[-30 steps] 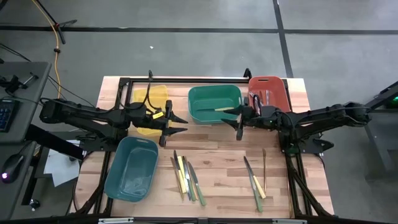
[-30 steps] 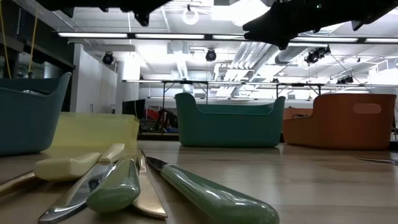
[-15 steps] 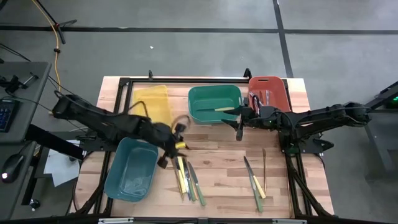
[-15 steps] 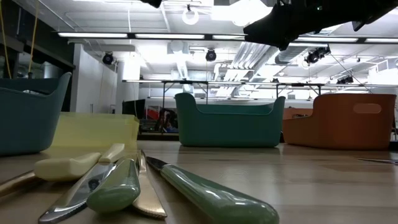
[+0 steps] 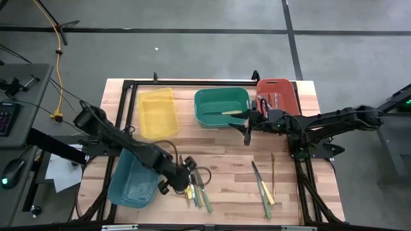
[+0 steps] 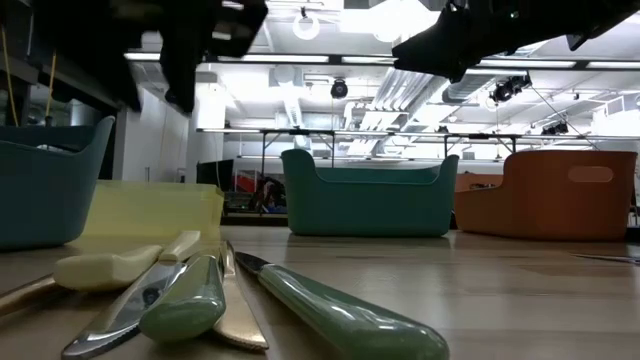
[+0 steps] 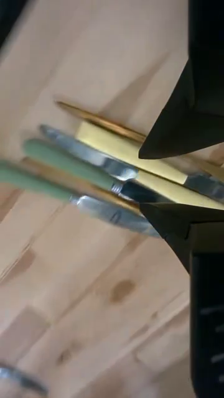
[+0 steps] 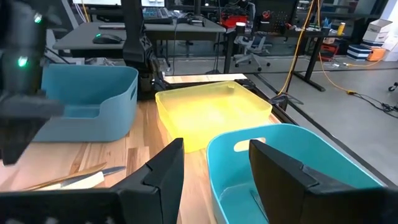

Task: Sort silverware by color (type)
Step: Put the yellow knife into the green bin

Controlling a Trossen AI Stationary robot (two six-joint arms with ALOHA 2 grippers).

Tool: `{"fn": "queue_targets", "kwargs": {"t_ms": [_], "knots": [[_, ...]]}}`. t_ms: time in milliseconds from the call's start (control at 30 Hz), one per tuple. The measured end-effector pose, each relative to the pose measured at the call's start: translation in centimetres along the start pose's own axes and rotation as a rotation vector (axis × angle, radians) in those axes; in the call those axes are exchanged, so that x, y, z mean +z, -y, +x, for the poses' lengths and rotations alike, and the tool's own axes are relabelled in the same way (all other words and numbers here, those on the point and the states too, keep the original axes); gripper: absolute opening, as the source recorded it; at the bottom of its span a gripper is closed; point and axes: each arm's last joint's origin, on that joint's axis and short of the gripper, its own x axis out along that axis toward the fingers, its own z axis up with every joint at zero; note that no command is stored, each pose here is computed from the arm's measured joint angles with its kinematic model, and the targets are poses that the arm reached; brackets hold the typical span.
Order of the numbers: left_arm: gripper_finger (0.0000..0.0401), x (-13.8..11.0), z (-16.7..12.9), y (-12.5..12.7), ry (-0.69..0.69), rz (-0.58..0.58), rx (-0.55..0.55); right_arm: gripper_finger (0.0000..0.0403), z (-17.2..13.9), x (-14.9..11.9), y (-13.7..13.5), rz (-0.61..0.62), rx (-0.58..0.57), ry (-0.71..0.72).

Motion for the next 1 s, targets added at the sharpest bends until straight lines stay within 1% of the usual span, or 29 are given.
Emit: {"fn": "queue_targets", "kwargs": {"t_ms": [133,267,367,500,600,700,800,1000], "knots": [[0.0115,0.0,2.9,1.3,-0.058,0.108,-0.039,0.0165,0.0,0.0,0.0,-0.001,0.0,-0.003],[0.0115,-0.3,5.3,2.2,-0.097,0.144,-0.067,0.0165,0.0,-0.1,0.0,-0.001,0.0,-0.005],[0.0115,-0.4,6.6,2.3,-0.097,0.154,-0.067,0.0165,0.0,-0.1,0.0,-0.002,0.0,-0.009],[0.0115,-0.4,6.6,1.8,-0.084,0.165,-0.044,0.0165,0.0,-0.1,0.0,-0.002,0.0,-0.009],[0.0115,-0.5,6.5,1.4,-0.09,0.152,-0.042,0.0165,0.0,-0.1,0.0,-0.002,0.0,-0.009],[0.0115,-0.8,6.6,1.3,-0.093,0.145,-0.087,0.0165,0.0,-0.1,0.0,-0.002,0.0,-0.009],[0.0115,-1.1,6.7,1.5,-0.106,0.183,-0.126,0.0165,0.0,-0.2,0.0,0.016,0.0,-0.017],[0.0115,-1.4,7.5,1.6,-0.1,0.212,-0.137,0.0165,0.0,-0.3,0.0,0.017,0.0,-0.028]]}}
